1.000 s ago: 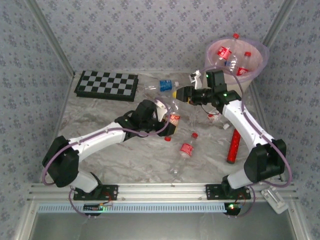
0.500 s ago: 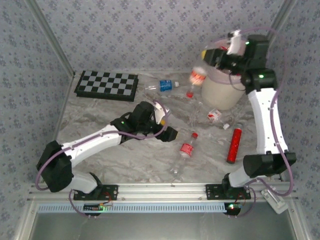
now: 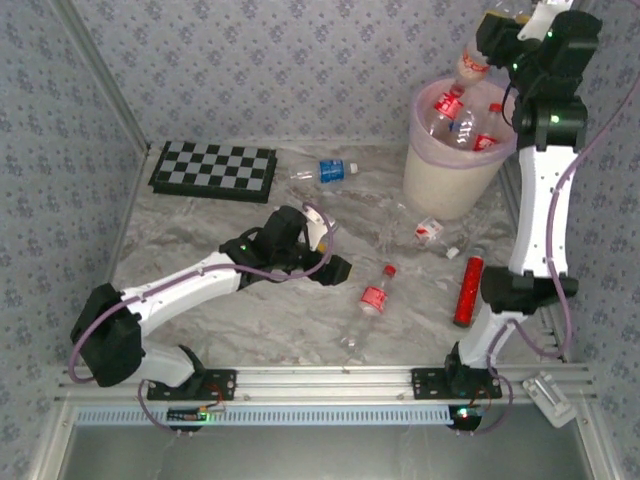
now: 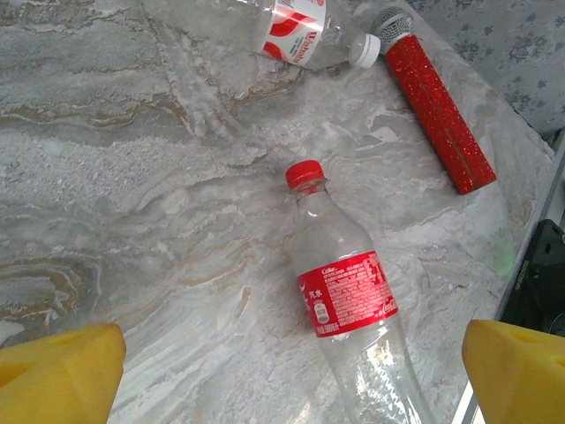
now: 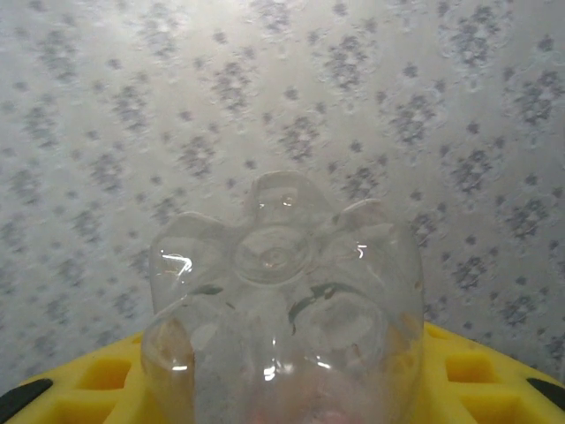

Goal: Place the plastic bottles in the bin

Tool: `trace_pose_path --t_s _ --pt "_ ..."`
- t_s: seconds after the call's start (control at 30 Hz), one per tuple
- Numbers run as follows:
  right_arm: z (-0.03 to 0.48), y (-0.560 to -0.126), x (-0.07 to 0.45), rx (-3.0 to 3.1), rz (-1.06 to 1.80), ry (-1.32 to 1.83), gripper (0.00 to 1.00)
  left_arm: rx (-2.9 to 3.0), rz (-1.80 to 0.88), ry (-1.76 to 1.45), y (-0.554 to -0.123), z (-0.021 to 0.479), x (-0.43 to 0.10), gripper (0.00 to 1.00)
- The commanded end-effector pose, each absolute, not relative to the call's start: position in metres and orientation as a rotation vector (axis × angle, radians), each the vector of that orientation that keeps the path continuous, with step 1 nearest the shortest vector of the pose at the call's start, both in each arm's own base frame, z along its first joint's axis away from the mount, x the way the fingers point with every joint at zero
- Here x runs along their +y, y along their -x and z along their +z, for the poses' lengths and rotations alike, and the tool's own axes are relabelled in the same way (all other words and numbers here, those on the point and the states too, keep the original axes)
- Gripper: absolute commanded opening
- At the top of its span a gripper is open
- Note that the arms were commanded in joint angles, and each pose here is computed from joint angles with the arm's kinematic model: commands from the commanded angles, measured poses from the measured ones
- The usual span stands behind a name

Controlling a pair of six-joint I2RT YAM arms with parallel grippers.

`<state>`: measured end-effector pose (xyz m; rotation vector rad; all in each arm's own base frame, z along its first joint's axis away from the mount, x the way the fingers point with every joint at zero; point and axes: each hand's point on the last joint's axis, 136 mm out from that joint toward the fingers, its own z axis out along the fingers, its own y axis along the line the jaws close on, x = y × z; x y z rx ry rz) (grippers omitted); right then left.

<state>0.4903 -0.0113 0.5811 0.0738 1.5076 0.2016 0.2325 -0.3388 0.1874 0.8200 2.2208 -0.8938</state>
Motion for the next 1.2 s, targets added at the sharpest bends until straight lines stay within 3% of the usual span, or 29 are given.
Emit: trace_pose_path --t_s 0.0,0.2,0.5,1.17 --pt "0.55 -0.526 -0.026 1.581 0.141 -0.125 0.05 2.211 -0.886 -0.787 -0.231 0.197 -0.331 0.98" --pt "0.49 -0.566 -0.018 1.72 0.234 -0.153 0.03 2.224 -0.876 -0.787 -0.231 0.195 -0.329 0.98" --pt "0.393 -0.592 -0.01 1.955 0.298 -0.198 0.03 2.239 -0.864 -0.789 -0.232 0.19 -0.329 0.98" --pt "0.215 -0.601 0.003 2.402 0.219 -0.334 0.06 2.252 -0.848 -0.803 -0.232 0.193 -0.33 0.98"
